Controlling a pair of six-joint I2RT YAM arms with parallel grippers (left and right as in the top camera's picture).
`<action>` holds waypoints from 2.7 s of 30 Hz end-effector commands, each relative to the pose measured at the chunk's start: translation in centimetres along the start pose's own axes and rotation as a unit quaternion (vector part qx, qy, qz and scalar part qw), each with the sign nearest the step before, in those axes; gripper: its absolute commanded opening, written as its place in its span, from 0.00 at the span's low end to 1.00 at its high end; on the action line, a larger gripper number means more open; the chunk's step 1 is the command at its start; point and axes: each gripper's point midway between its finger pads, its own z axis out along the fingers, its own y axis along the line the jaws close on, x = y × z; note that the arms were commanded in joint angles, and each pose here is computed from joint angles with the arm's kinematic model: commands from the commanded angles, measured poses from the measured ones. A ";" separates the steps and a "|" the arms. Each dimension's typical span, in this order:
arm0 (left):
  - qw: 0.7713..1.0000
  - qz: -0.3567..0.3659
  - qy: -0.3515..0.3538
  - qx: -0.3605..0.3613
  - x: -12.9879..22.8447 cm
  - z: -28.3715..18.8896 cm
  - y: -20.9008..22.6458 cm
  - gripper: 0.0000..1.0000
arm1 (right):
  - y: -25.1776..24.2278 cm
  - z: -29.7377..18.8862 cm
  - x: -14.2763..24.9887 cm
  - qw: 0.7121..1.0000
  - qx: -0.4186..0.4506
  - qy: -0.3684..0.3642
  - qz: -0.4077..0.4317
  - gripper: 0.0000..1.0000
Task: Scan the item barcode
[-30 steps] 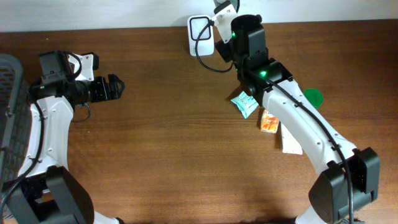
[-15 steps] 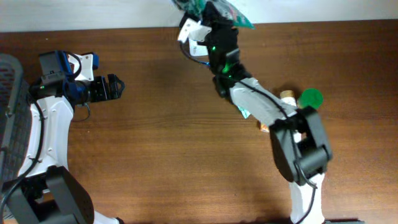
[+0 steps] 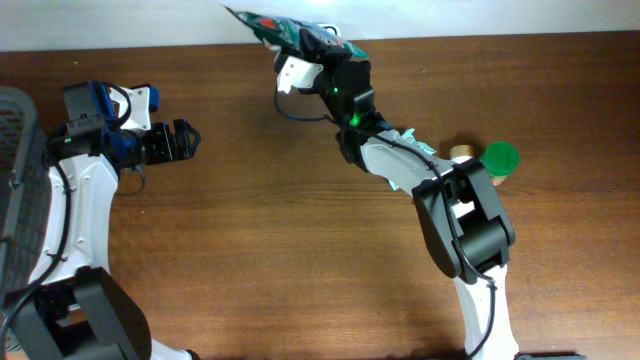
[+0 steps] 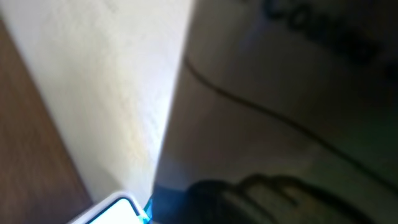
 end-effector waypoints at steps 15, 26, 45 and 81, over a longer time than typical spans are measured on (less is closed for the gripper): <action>1.000 0.008 -0.017 0.000 -0.8 -1.1 -0.3 0.99 | -1.5 -29.3 7.7 0.650 -0.229 0.558 0.463 0.04; 1.000 0.008 -0.017 0.000 -0.8 -1.1 -0.3 0.99 | -0.4 -31.6 17.5 0.517 -0.247 0.629 0.525 0.77; 1.000 0.008 -0.017 0.000 -0.8 -1.1 -0.3 0.99 | -13.0 -35.8 -4.0 0.661 -0.271 0.495 0.495 0.98; 1.000 0.008 -0.017 0.000 -0.8 -1.1 -0.3 0.99 | -0.5 -43.5 8.7 0.876 0.051 0.156 0.455 0.98</action>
